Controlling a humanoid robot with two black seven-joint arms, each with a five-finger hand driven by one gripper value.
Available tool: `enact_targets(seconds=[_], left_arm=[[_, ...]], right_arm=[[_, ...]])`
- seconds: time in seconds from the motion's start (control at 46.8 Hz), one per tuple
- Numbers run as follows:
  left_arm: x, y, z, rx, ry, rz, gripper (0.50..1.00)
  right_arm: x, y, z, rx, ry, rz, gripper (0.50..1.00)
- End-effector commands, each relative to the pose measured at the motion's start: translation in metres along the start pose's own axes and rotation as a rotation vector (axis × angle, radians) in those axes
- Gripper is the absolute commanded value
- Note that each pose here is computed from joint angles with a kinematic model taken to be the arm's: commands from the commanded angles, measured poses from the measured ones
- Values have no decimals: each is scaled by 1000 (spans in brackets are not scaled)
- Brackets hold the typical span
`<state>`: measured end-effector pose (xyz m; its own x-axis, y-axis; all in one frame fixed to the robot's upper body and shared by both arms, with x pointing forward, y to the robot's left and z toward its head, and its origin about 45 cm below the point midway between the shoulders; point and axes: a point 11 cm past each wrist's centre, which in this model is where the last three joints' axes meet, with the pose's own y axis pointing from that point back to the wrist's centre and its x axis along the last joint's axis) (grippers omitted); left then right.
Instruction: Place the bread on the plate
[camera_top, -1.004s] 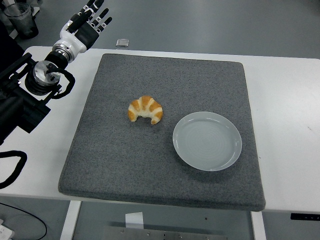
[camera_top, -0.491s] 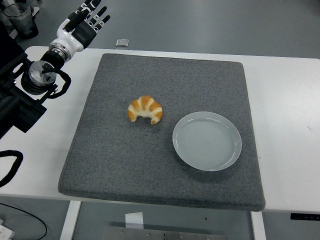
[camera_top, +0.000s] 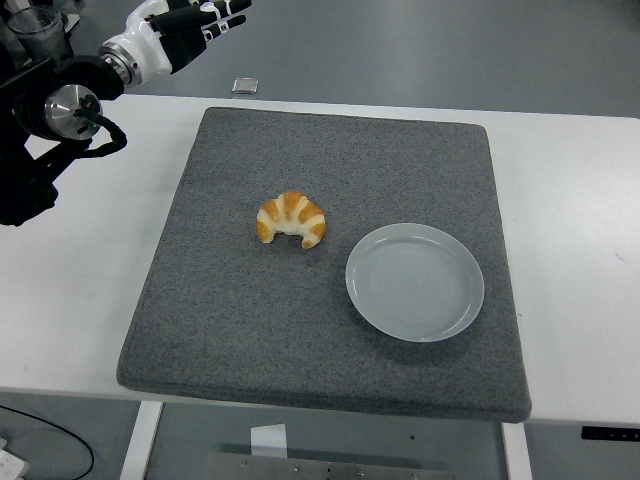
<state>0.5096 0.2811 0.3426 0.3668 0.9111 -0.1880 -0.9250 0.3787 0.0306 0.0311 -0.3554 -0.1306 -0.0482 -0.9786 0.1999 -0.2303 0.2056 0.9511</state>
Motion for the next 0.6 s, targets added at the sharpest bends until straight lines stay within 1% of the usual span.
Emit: enact_targets(seconds=[0.0,0.256,0.427,0.491,0.577], left_arm=[[1,-1,2,21,-138,-2,1000],[13,2,30,16,-439,56,1000],[10,9,54,-12,-645,32,1000],[5,9,59,-32,-654,21,1000],[-10,7,70,-70,-649,-19,1000]], right_arm=[[0,0,0,0,1,0,932],[0,0,0,0,0,0,932],[0,0,0,0,0,0,932],[0,0,0,0,0,0,932],[0,0,0,0,0,0,932]])
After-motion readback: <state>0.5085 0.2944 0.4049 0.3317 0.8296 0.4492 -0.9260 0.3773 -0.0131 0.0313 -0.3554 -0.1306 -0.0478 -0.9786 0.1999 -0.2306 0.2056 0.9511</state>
